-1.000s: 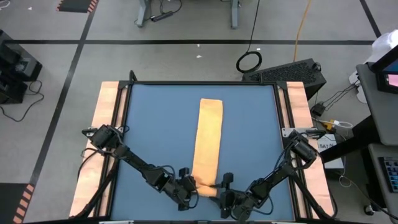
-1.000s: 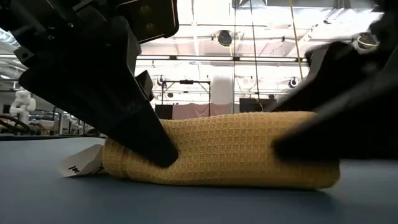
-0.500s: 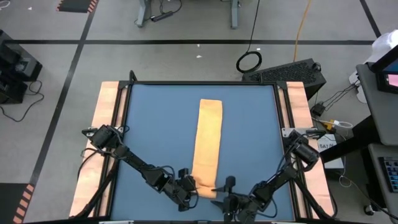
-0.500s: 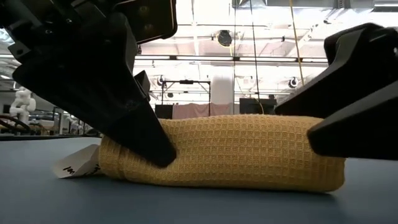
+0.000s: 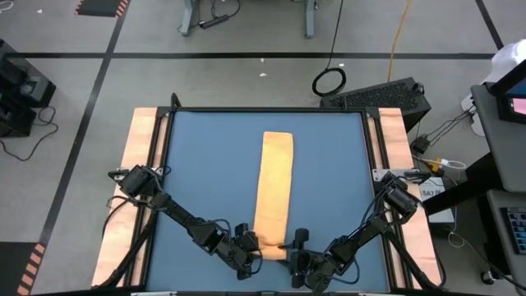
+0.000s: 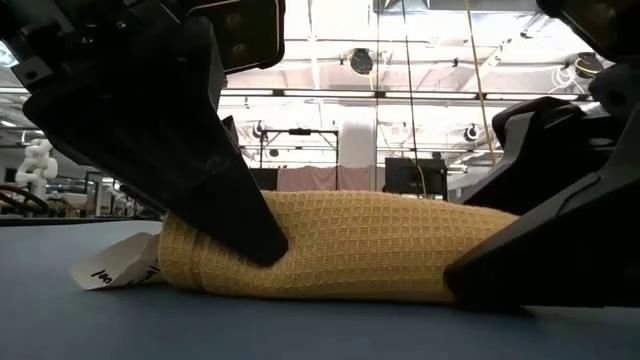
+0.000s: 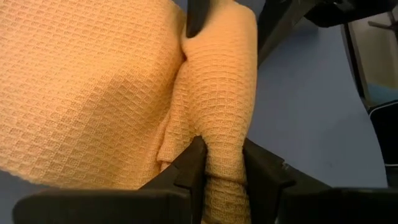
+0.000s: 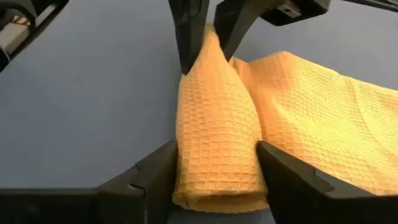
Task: Roll towel into tight, uniform cylinder
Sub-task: Roll the orange microfiber cloth
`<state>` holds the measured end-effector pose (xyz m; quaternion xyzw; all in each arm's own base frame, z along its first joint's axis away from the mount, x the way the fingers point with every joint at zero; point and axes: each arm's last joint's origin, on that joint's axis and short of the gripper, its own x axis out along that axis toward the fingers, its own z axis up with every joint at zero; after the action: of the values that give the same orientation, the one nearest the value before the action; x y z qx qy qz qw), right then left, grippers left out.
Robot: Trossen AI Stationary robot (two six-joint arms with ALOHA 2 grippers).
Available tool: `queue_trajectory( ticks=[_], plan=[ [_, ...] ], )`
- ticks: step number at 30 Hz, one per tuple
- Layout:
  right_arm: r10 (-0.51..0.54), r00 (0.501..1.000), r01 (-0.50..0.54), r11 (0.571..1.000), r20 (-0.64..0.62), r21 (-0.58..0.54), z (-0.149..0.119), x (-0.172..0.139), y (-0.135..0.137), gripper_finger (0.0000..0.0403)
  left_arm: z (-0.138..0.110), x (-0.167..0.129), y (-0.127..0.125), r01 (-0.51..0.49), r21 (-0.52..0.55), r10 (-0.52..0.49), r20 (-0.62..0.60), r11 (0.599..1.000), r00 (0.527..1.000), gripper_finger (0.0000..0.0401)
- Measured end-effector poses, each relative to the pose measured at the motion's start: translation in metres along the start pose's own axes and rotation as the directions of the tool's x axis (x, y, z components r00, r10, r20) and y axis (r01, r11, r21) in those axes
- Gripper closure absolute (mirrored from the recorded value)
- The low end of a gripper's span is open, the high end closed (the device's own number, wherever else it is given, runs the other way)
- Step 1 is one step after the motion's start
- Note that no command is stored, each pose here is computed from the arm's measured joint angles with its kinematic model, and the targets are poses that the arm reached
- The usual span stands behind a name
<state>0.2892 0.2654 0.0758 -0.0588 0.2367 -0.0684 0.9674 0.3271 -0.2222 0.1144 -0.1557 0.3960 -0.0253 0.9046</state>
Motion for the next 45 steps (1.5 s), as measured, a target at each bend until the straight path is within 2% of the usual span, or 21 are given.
queue_trajectory(
  ticks=[9, 14, 18, 20, 22, 24, 27, 31, 37, 41, 45],
  plan=[
    [0.022, 1.0, -0.021, 0.999, -0.01, 0.029, 0.0, 0.0, 0.0, 0.028, -0.002, -0.001, -0.003, 0.019, -0.037, -0.019, -0.005, 0.999, 1.0, 0.0298],
    [0.06, 0.997, -0.055, 0.993, -0.044, 0.107, 0.0, 0.002, -0.001, 0.0322, 0.0, -0.004, -0.005, 0.039, -0.002, -0.039, -0.013, 0.999, 0.999, 0.0235],
    [0.07, 0.995, -0.058, 0.982, -0.065, 0.181, 0.0, 0.004, -0.003, 0.0351, 0.01, -0.021, -0.009, 0.065, 0.071, -0.065, -0.002, 0.995, 0.998, 0.0173],
    [0.072, 0.995, -0.057, 0.978, -0.067, 0.203, 0.0, 0.004, -0.003, 0.0361, 0.017, -0.035, -0.014, 0.061, 0.113, -0.066, 0.04, 0.992, 0.997, 0.0147],
    [0.069, 0.995, -0.052, 0.974, -0.07, 0.219, 0.0, 0.005, -0.004, 0.0367, 0.02, -0.047, -0.02, 0.007, 0.165, -0.025, 0.112, 0.986, 0.993, 0.0128],
    [0.07, 0.995, -0.05, 0.968, -0.075, 0.244, 0.0, 0.006, -0.006, 0.0368, 0.017, -0.053, -0.027, -0.066, 0.233, 0.024, 0.178, 0.97, 0.984, 0.0119],
    [0.071, 0.994, -0.044, 0.956, -0.082, 0.288, 0.001, 0.01, -0.008, 0.0368, 0.006, -0.056, -0.037, -0.142, 0.36, 0.059, 0.231, 0.922, 0.971, 0.0116],
    [0.07, 0.994, -0.037, 0.943, -0.087, 0.33, 0.003, 0.015, -0.013, 0.0369, -0.019, -0.037, -0.043, -0.166, 0.491, 0.07, 0.207, 0.855, 0.976, 0.0116],
    [0.119, 0.986, -0.065, 0.919, -0.117, 0.39, 0.006, 0.024, -0.02, 0.0369, -0.04, -0.014, -0.039, -0.214, 0.518, 0.125, 0.201, 0.828, 0.971, 0.0116],
    [0.142, 0.983, -0.084, 0.913, -0.118, 0.4, 0.007, 0.025, -0.02, 0.0369, -0.041, -0.012, -0.036, -0.288, 0.511, 0.181, 0.249, 0.81, 0.951, 0.0116],
    [0.167, 0.978, -0.103, 0.904, -0.121, 0.416, 0.007, 0.025, -0.02, 0.0369, -0.042, -0.012, -0.036, -0.328, 0.552, 0.205, 0.274, 0.766, 0.94, 0.0116]
  ],
)
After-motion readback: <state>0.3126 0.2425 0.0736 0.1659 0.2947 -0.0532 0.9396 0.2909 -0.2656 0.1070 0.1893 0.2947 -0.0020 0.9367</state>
